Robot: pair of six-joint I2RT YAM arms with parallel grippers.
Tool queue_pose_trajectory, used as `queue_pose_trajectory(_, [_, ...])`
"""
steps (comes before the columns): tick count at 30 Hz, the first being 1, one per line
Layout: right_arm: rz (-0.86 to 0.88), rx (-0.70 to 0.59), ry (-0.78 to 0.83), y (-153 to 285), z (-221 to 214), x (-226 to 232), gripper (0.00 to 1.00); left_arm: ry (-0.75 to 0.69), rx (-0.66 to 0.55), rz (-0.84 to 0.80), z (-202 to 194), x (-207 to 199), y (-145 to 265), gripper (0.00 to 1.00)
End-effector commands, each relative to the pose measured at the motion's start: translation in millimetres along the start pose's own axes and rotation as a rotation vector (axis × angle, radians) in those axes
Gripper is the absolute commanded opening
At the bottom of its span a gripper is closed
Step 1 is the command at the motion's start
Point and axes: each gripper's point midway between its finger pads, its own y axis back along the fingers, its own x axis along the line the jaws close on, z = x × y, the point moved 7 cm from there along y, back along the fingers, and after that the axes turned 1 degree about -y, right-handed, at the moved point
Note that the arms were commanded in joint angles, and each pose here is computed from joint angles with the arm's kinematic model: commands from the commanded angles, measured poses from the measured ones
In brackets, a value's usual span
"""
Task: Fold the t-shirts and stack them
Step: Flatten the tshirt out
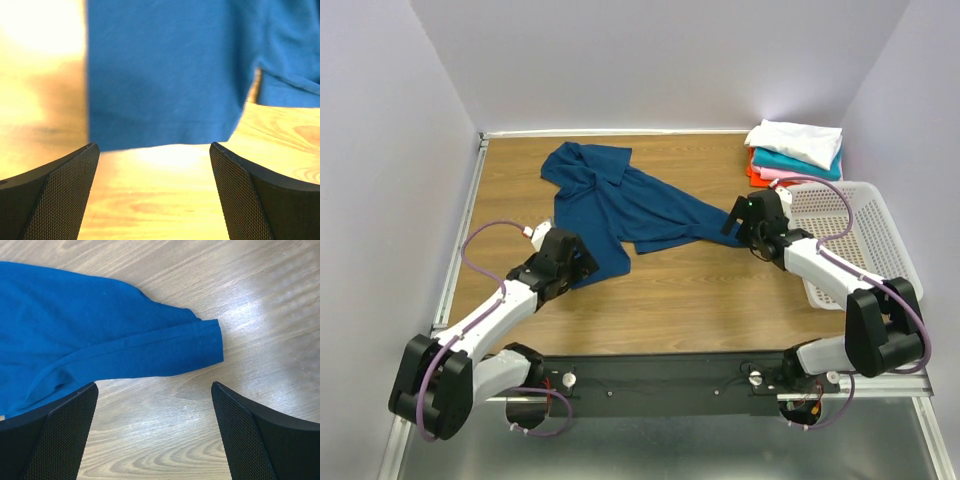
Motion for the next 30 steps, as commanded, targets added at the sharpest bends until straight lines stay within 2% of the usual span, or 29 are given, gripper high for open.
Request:
queue_pose_trajectory(1, [0.003, -0.012, -0.022, 5.6, 1.2, -1.7, 1.00, 0.110, 0.006, 0.116, -13.0, 21.9, 1.4, 0.98])
queue_pose_trajectory(5, [-0.004, -0.016, -0.020, 4.9, 1.6, -2.3, 1.00, 0.118, 0.006, 0.112, -14.4, 21.4, -6.6, 0.98])
queue_pose_trajectory(8, [-0.004, -0.016, -0.017, 4.9, 1.6, -2.4, 1.00, 0.101, 0.011, 0.140, -11.8, 19.2, -17.6, 0.90])
queue_pose_trajectory(11, [-0.005, -0.015, -0.015, 4.7, 1.1, -2.8, 1.00, 0.073, 0.025, 0.216, -11.0, 21.7, -31.2, 0.77])
queue_pose_trajectory(14, [-0.007, -0.015, -0.015, 4.4, 0.9, -3.1, 1.00, 0.059, 0.043, 0.268, -11.2, 24.0, -39.1, 0.52])
queue_pose_trajectory(15, [-0.007, -0.015, -0.015, 4.4, 0.9, -3.1, 1.00, 0.056, 0.042, 0.267, -10.5, 23.0, -40.0, 0.51])
queue_pose_trajectory(16, [-0.014, -0.015, -0.013, 3.3, 0.5, -3.9, 1.00, 0.053, 0.043, 0.264, -10.3, 22.5, -40.9, 0.35])
queue_pose_trajectory(18, [-0.022, -0.017, -0.013, 2.5, 0.4, -4.8, 1.00, 0.047, 0.039, 0.260, -10.0, 22.6, -40.9, 0.20])
queue_pose_trajectory(19, [-0.028, -0.017, -0.011, 1.2, 0.1, -5.3, 1.00, 0.049, 0.031, 0.266, -9.9, 24.0, -40.5, 0.00])
queue_pose_trajectory(25, [-0.056, -0.017, -0.028, -1.8, -2.8, -8.7, 1.00, 0.061, -0.065, 0.216, 10.8, 13.9, -27.4, 0.00])
queue_pose_trajectory(30, [-0.103, -0.021, -0.049, -2.4, -8.7, -17.5, 1.00, 0.130, -0.268, 0.205, 53.2, 8.7, 9.0, 0.00])
